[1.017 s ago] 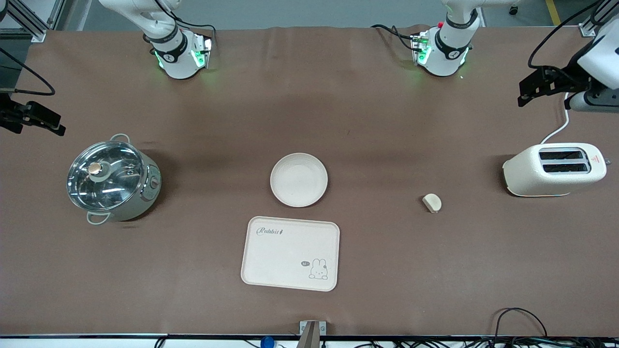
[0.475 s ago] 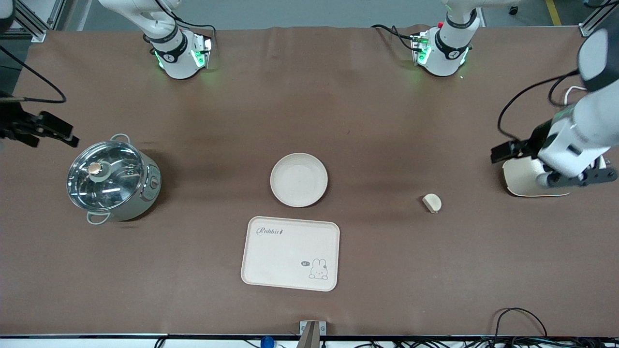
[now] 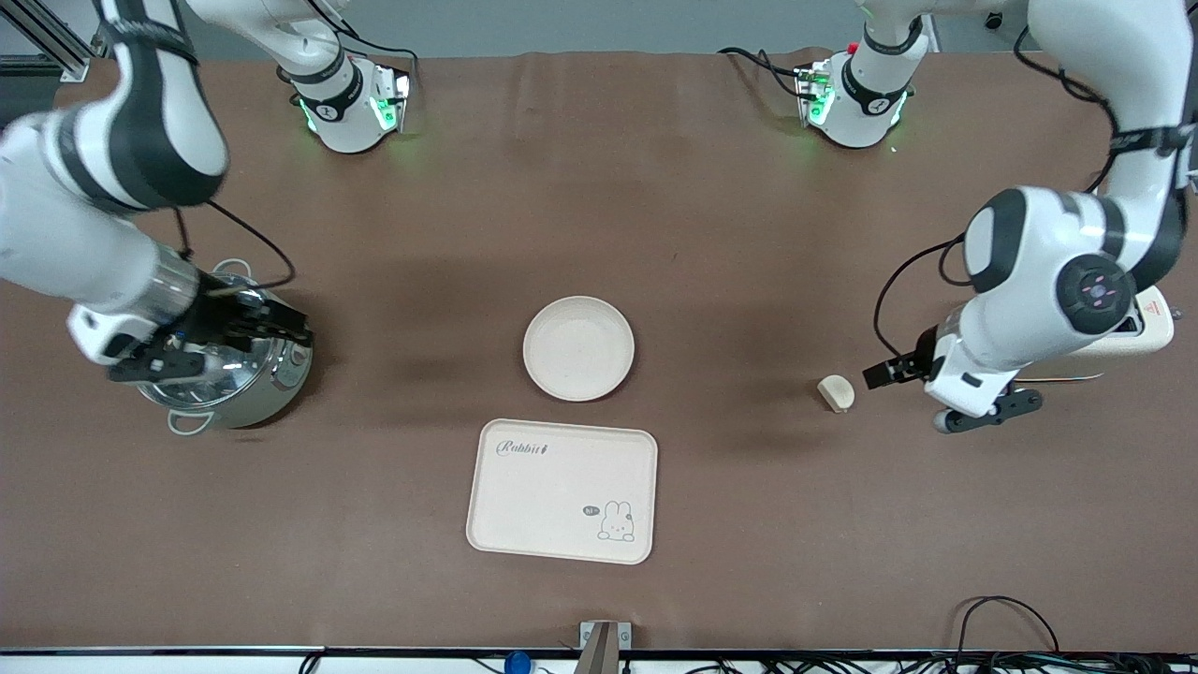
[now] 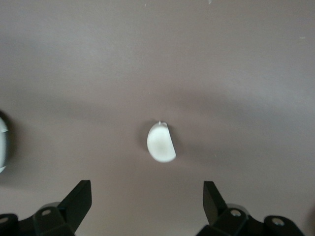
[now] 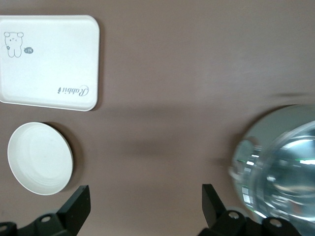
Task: Place bun in plate and plate on tray
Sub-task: 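Grasp the white bun with the left gripper while the right gripper grips the plate rim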
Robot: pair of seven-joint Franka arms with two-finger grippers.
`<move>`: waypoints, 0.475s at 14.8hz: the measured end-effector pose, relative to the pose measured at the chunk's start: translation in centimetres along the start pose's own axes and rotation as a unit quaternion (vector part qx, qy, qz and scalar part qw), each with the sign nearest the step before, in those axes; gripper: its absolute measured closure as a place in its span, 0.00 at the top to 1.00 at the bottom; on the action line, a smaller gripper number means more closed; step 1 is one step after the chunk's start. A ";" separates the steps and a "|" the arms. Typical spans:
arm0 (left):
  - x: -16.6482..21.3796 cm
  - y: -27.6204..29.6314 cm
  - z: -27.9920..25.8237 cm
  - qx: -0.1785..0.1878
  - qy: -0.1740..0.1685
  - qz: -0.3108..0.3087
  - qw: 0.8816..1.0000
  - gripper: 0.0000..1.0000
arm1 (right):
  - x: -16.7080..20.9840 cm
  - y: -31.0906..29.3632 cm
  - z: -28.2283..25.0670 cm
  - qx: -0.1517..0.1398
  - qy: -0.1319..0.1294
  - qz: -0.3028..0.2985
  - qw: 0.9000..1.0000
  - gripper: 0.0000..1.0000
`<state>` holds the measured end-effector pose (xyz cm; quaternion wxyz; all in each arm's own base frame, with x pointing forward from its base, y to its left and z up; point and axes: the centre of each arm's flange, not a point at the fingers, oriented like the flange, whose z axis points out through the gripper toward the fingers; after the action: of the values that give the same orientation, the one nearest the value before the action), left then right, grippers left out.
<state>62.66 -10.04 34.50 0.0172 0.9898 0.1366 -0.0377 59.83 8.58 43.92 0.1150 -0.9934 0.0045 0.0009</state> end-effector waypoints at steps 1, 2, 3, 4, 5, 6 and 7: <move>0.1 -0.2 2.3 0.001 -0.007 -0.007 1.000 1.00 | -0.2 -0.8 2.6 0.010 0.003 0.002 1.000 1.00; 0.2 -0.3 4.5 0.003 -0.015 -0.014 1.000 1.00 | -0.6 -1.9 5.3 0.018 0.008 0.003 1.000 1.00; 0.3 -0.3 6.4 0.004 -0.021 -0.019 1.000 1.00 | -1.1 -3.3 8.0 0.028 0.011 0.005 1.000 1.00; 0.4 -0.3 8.1 0.006 -0.029 -0.024 0.999 1.00 | -1.8 -4.8 10.6 0.040 0.012 0.009 0.999 1.00; 0.4 -0.3 9.6 0.008 -0.036 -0.026 0.999 1.00 | -2.4 -6.4 12.9 0.048 0.011 0.015 0.999 1.00; 0.4 -0.2 11.0 0.010 -0.043 -0.028 0.999 1.00 | -2.9 -8.0 14.9 0.051 0.013 0.021 0.998 1.00; 0.4 -0.1 12.3 0.010 -0.046 -0.033 0.998 1.00 | -3.4 -9.7 16.8 0.050 0.017 0.026 0.998 1.00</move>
<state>62.14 -10.43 22.18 0.0119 0.9821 0.1678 -0.0851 56.48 21.89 29.82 0.1646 -0.9857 0.0328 -0.0136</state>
